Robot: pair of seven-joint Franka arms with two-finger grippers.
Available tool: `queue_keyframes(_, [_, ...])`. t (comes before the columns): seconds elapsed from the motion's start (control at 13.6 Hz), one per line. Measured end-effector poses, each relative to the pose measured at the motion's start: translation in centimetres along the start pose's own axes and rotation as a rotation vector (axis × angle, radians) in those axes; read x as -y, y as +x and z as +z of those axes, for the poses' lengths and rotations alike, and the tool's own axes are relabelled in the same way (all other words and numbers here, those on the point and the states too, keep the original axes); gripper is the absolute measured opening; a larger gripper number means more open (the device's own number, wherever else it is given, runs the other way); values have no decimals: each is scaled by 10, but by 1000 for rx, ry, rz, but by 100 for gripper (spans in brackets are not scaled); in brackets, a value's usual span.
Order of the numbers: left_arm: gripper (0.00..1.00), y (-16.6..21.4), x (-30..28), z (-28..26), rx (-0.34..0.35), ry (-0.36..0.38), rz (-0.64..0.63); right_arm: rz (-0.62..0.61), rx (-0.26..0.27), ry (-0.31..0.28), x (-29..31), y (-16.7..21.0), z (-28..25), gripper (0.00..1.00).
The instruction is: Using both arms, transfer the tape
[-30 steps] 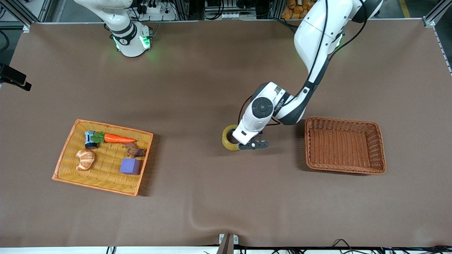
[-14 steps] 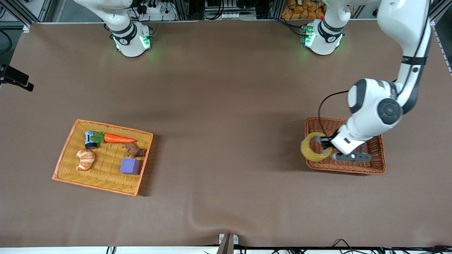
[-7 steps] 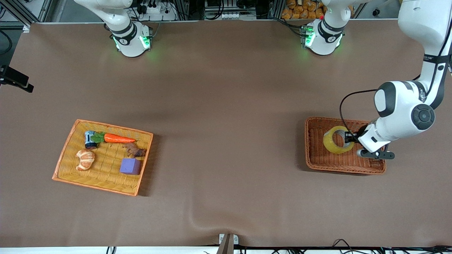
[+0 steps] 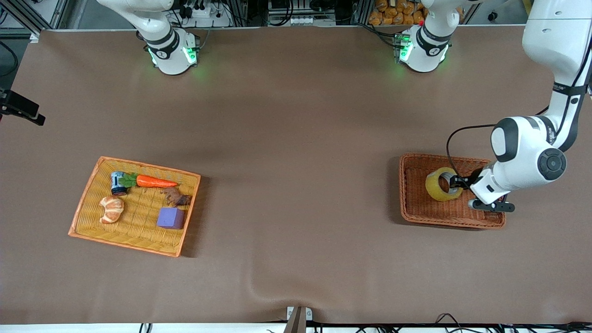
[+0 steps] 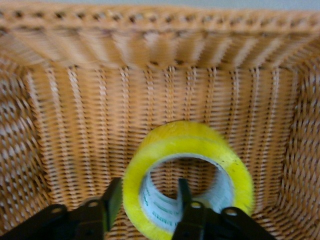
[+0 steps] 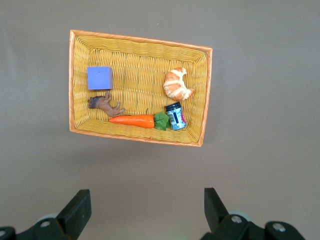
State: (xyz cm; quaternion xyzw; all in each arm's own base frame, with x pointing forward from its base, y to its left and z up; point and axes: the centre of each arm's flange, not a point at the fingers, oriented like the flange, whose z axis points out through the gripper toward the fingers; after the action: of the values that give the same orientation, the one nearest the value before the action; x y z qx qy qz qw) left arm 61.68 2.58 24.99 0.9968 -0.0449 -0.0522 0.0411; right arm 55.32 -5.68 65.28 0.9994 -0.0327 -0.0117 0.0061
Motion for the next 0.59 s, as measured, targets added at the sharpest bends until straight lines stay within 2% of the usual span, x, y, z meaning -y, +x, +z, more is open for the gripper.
queue_keyframes(0.15, [81,13,3,-22,-48,7,-1,0,0,0,0,0,0,100])
queue_keyframes(0.29, [99,27,-3,-64,-102,14,12,-1,0,0,0,0,0,100])
queue_keyframes(0.44, [100,30,-13,-117,-144,24,28,-1,0,0,0,0,0,100])
queue_keyframes(0.59, [100,25,-21,-167,-154,33,38,-2,-1,0,1,0,1,100])
